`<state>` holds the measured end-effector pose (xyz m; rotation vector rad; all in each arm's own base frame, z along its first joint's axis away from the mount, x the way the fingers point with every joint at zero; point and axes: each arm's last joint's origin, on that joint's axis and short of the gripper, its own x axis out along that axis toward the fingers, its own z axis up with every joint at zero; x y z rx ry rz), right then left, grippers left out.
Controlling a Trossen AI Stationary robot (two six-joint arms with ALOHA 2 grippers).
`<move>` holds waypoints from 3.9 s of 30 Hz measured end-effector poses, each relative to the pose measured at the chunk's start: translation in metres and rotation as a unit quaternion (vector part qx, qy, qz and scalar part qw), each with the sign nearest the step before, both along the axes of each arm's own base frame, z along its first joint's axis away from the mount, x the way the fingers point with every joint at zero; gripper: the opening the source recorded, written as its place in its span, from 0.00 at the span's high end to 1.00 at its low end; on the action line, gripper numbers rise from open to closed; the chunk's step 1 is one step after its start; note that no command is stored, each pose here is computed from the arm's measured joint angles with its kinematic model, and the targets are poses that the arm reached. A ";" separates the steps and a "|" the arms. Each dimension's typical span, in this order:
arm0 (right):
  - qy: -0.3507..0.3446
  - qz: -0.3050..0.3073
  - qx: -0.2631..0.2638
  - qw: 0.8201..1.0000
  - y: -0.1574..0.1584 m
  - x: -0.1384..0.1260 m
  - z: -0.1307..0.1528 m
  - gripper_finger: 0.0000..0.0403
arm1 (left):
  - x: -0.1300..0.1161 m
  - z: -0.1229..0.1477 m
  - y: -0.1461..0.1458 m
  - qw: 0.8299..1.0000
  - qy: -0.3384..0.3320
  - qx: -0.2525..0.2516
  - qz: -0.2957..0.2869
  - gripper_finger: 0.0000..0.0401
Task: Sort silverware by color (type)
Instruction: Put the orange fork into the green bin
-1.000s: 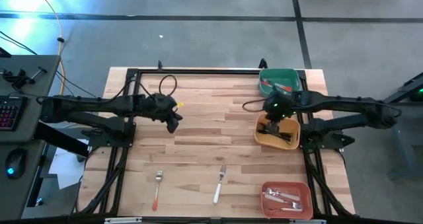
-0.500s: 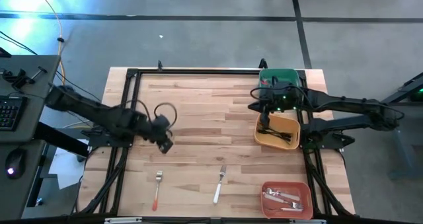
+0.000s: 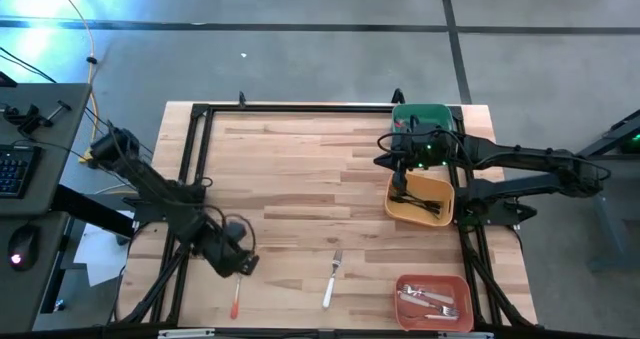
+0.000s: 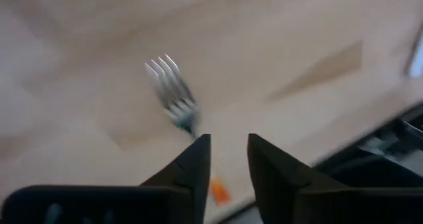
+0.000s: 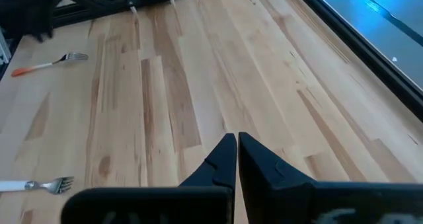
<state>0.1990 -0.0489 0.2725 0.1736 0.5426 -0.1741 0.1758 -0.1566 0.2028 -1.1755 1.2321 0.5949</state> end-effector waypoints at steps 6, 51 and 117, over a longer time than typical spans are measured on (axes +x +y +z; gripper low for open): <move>0.003 0.000 0.001 1.000 0.000 0.000 -0.001 1.00 | 0.010 -0.025 -0.029 0.996 0.029 -0.056 0.059 0.66; -0.098 -0.053 0.080 0.991 -0.002 0.007 0.015 1.00 | -0.003 -0.009 0.094 0.972 -0.216 0.086 -0.028 1.00; -0.152 -0.046 0.137 0.978 -0.040 0.140 0.049 1.00 | 0.062 0.044 0.254 0.720 -0.645 0.247 -0.064 0.75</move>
